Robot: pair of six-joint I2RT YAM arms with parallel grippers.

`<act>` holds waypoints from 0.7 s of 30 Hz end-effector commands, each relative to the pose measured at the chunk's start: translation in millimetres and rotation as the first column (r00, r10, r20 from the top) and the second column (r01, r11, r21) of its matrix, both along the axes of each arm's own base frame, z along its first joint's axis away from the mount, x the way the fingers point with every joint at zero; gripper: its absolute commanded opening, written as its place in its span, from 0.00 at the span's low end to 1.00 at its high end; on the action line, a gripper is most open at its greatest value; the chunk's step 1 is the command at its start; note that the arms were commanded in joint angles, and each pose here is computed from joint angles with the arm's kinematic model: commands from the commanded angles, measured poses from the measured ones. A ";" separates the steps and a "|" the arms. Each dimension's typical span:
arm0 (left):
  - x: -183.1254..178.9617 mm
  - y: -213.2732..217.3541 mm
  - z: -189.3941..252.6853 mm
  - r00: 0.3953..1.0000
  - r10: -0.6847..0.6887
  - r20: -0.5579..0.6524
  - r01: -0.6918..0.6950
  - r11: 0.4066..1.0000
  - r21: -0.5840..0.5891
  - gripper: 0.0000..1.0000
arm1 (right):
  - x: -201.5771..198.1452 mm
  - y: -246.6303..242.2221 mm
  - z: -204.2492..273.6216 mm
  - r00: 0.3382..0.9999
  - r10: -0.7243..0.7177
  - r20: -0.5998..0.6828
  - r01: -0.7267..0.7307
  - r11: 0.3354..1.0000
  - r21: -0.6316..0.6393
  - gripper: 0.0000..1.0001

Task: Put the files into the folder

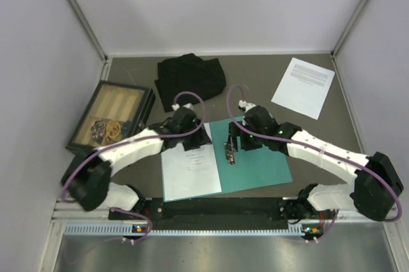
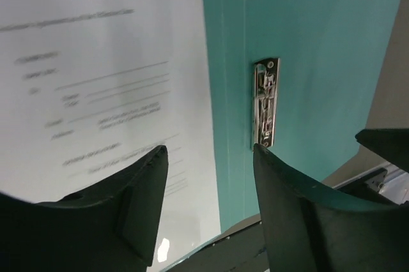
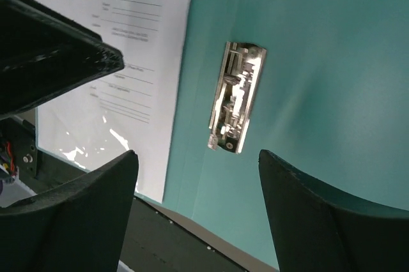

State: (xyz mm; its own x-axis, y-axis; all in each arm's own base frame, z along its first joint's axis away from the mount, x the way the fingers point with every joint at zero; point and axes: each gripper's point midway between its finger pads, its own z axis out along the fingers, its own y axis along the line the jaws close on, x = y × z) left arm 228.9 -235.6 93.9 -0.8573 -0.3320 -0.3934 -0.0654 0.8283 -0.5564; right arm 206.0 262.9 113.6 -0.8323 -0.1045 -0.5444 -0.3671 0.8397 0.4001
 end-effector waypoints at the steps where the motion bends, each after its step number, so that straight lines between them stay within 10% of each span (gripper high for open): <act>1: 23.1 -74.6 13.3 0.981 -0.192 -0.013 0.190 0.978 -0.085 0.58 | -5.0 -27.8 -0.9 0.995 -0.085 -0.051 0.088 0.995 0.050 0.74; 21: 44.6 -93.4 -72.4 0.988 0.048 -0.146 -0.020 0.982 0.189 0.30 | -13.2 -66.0 -17.2 0.989 -0.142 -0.051 0.144 0.989 0.041 0.70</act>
